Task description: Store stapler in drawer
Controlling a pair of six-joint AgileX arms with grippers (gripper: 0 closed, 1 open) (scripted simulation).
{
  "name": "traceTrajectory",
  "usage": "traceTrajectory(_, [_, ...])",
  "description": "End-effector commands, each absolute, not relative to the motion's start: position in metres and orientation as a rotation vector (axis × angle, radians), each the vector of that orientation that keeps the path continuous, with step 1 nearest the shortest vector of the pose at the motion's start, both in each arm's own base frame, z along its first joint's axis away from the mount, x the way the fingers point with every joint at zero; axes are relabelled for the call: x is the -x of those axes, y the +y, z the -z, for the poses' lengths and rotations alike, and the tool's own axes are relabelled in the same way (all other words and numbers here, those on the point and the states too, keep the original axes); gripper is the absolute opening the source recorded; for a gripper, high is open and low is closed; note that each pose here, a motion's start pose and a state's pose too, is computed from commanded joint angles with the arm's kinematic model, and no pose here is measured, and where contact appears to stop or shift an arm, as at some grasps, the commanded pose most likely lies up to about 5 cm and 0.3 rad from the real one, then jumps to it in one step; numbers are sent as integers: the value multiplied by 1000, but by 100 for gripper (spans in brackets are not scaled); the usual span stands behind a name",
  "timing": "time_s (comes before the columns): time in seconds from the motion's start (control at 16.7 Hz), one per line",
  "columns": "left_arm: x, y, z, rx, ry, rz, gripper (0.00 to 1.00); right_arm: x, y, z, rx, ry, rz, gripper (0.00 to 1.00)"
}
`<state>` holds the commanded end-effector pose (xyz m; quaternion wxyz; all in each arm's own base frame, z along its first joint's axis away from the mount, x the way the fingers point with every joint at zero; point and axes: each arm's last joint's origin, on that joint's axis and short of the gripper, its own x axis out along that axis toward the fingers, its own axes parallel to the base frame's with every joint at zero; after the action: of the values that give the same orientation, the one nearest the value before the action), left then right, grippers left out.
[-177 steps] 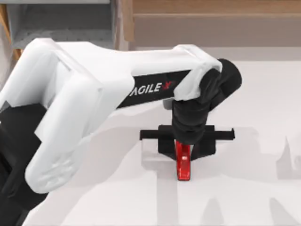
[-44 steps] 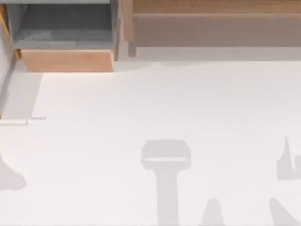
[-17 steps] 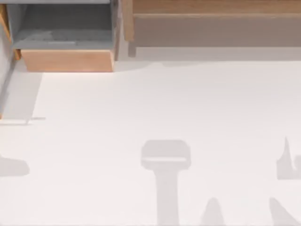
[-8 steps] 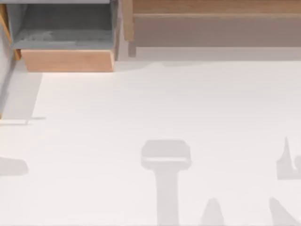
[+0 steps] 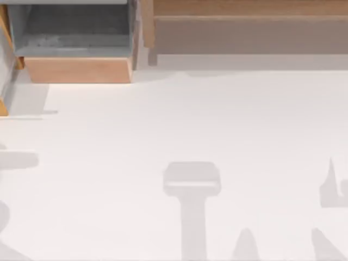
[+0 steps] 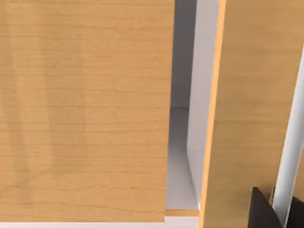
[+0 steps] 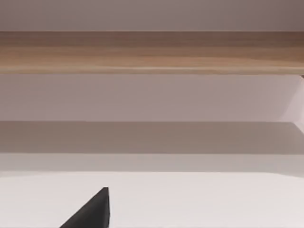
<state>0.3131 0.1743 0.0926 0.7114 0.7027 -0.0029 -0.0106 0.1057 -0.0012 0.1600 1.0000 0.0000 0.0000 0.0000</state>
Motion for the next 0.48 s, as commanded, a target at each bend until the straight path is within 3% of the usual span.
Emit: traceTrajectory(0.48, [-334,175,-87,-1542,14,32,0,-106,-1,-160,0,0,0,100])
